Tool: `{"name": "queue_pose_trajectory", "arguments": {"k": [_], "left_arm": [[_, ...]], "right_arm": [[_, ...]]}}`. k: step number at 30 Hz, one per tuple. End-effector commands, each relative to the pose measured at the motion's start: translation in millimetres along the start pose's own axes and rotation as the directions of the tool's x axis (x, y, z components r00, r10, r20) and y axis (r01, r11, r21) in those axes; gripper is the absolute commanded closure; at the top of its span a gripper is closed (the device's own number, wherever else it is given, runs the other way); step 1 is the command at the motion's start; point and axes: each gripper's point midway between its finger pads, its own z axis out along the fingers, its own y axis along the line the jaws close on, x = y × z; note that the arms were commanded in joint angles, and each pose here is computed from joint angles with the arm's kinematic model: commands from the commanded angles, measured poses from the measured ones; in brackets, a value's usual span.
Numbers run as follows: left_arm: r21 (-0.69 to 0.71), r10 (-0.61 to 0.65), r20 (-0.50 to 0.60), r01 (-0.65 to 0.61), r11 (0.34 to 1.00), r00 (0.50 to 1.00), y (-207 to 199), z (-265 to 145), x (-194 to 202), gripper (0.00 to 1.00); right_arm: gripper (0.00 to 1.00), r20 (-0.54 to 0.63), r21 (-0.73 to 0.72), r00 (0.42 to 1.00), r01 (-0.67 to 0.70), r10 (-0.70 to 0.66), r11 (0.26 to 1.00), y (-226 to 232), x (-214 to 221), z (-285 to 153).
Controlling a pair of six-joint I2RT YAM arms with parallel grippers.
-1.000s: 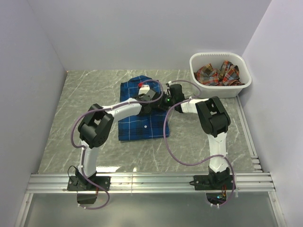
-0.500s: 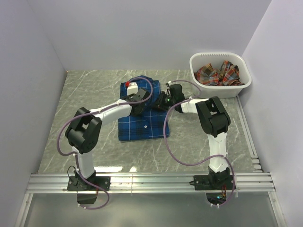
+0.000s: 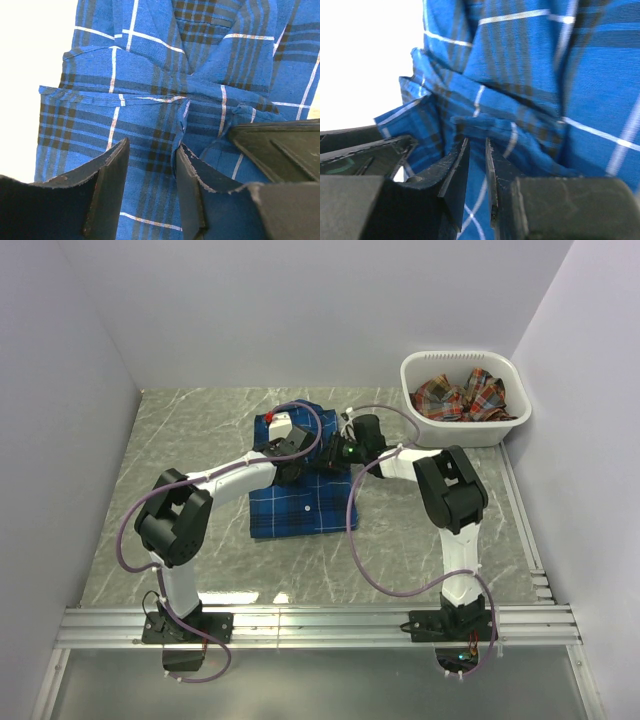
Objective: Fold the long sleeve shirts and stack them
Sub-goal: Fold the shirt
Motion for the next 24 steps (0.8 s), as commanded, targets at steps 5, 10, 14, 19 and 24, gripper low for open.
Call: {"name": "queue_pose_trajectory", "arguments": {"k": [5, 10, 14, 19, 24], "left_arm": [[0.068, -0.035, 0.024, 0.033, 0.997, 0.999, -16.2, -8.5, -15.6, 0.53], [0.084, -0.030, 0.025, 0.028, 0.996, 0.999, -18.7, -9.8, -16.7, 0.53], [0.107, -0.032, 0.023, 0.030, 0.994, 0.999, -23.5, -11.7, -18.5, 0.53], [0.164, -0.036, 0.017, 0.033, 0.986, 0.999, -37.8, -20.9, -28.4, 0.47], [0.288, -0.095, 0.057, 0.075, 0.955, 0.994, -58.9, -53.8, -69.2, 0.39]], "right_arm": [[0.73, 0.011, -0.073, 0.998, 0.056, -0.055, 0.996, 26.6, -14.7, 13.0], [0.73, -0.012, -0.052, 0.999, 0.035, -0.036, 0.998, 15.6, -14.0, 29.8], [0.73, -0.034, -0.007, 0.999, 0.015, -0.015, 1.000, -1.1, -7.1, 37.6], [0.73, 0.015, -0.017, 0.999, 0.049, -0.049, 0.999, 26.7, -28.2, 13.9], [0.68, 0.178, 0.207, 0.962, 0.170, -0.208, 0.963, 38.0, -85.2, -37.5]]}}
